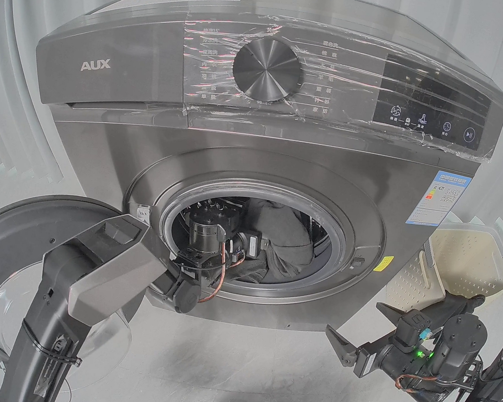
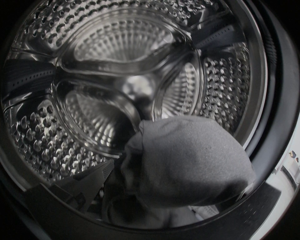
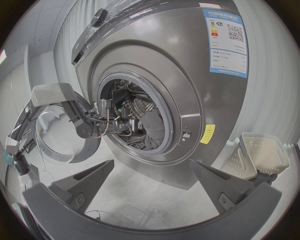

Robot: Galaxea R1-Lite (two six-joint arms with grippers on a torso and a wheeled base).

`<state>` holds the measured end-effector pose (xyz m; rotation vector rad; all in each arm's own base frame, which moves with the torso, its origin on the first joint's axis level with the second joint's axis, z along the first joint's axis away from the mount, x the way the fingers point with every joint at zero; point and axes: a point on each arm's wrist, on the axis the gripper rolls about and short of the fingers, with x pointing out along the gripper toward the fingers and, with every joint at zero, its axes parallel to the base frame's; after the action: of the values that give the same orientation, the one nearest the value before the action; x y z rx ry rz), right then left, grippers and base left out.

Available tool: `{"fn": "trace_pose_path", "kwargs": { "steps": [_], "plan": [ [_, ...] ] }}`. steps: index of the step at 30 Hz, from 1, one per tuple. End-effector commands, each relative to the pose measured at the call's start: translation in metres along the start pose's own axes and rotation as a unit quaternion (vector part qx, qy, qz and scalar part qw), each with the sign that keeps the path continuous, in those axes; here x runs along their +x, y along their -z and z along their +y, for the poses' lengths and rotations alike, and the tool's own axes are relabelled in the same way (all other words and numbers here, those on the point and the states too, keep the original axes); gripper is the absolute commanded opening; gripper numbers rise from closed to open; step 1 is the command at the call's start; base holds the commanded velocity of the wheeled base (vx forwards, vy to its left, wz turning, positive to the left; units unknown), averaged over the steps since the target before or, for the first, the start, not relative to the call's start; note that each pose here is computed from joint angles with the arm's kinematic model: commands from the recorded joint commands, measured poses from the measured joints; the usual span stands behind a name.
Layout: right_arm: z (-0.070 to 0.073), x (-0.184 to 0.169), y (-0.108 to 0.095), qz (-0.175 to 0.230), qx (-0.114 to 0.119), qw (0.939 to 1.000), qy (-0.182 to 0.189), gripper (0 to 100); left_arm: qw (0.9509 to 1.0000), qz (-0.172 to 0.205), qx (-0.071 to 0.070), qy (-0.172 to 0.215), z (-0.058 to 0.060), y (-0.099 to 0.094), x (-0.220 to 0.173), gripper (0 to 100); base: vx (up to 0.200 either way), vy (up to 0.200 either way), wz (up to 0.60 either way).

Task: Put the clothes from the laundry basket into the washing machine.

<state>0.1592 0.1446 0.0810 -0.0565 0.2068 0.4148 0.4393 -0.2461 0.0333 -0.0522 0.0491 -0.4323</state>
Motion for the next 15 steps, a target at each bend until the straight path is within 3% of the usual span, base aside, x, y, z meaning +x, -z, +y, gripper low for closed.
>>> {"fn": "trace_pose_path", "kwargs": {
  "steps": [1, 7, 8, 15],
  "plan": [
    [0.001, 0.0, 0.0, 0.0, -0.001, 1.0, -0.001, 100, 0.997, 0.06, 0.016, 0.046, -0.01, -0.027, -0.042, 100, 0.0, 0.0, 0.0],
    [0.001, 0.0, 0.0, 0.0, -0.001, 1.0, -0.001, 100, 0.9937, 0.092, 0.03, 0.057, -0.011, -0.011, -0.05, 100, 0.0, 0.0, 0.0],
    [0.001, 0.0, 0.0, 0.0, -0.001, 1.0, -0.001, 100, 0.9918, 0.107, 0.038, 0.059, -0.011, -0.003, -0.054, 100, 0.0, 0.0, 0.0],
    [0.001, 0.0, 0.0, 0.0, 0.0, 1.0, -0.002, 100, 0.9864, 0.142, 0.051, 0.065, -0.011, 0.027, -0.055, 100, 0.0, 0.0, 0.0]
  ]
}}
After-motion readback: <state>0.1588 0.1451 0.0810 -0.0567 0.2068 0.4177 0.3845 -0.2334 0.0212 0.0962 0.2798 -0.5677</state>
